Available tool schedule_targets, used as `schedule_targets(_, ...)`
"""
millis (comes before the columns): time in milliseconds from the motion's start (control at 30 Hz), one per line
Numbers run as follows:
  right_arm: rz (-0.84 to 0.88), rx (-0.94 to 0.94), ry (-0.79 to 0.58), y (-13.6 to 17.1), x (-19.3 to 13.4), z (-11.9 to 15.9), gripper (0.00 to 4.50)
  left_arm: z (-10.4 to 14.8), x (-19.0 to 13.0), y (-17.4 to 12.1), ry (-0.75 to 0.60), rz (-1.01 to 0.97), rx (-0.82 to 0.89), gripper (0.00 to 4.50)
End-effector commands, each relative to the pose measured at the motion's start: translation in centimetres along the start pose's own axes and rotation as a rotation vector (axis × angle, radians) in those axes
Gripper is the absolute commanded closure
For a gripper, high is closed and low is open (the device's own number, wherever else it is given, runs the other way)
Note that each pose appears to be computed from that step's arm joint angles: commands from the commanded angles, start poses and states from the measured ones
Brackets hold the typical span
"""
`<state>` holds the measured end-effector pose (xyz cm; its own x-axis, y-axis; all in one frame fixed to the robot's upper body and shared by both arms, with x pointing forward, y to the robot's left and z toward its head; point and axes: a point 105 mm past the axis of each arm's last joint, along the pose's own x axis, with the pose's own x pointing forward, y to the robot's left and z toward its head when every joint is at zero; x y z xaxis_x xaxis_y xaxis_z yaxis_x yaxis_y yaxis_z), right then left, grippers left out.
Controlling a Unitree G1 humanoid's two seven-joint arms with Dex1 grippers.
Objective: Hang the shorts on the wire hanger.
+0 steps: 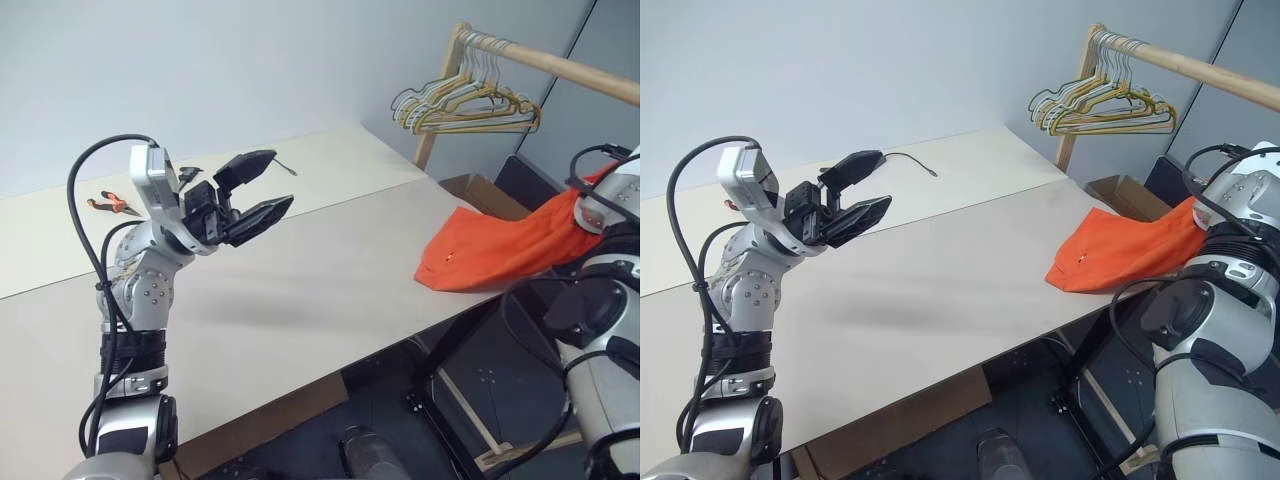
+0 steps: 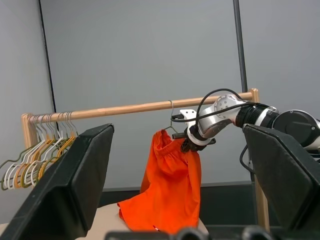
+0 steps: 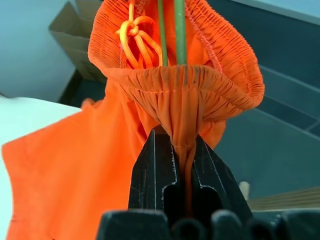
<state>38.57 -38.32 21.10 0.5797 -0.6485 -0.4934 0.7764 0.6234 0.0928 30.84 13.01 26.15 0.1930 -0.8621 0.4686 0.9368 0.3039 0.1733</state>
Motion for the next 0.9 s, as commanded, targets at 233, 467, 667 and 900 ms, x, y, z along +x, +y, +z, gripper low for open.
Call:
schedule_targets(233,-0.002,-0.035,-0.057,0.6,-0.6,0.6,1.99,1.1,0.3,-0.5,-0.027,-0.026,0.051,0.00)
schedule_targets(467,-0.045,-0.084,-0.106,0.6,-1.0,0.9,0.03,1.2,0.3,-0.4,-0.044,-0.022,0.053,0.00)
schedule_targets(667,-0.208,-0.206,-0.318,0.1,-2.9,3.1,0.03,1.3,0.3,-0.4,-0.051,-0.019,0.055,0.00)
schedule_targets(900,-0.366,-0.423,-0.799,2.7,-8.4,7.1,0.03,1.5,0.1,-0.4,-0.049,-0.015,0.058,0.00)
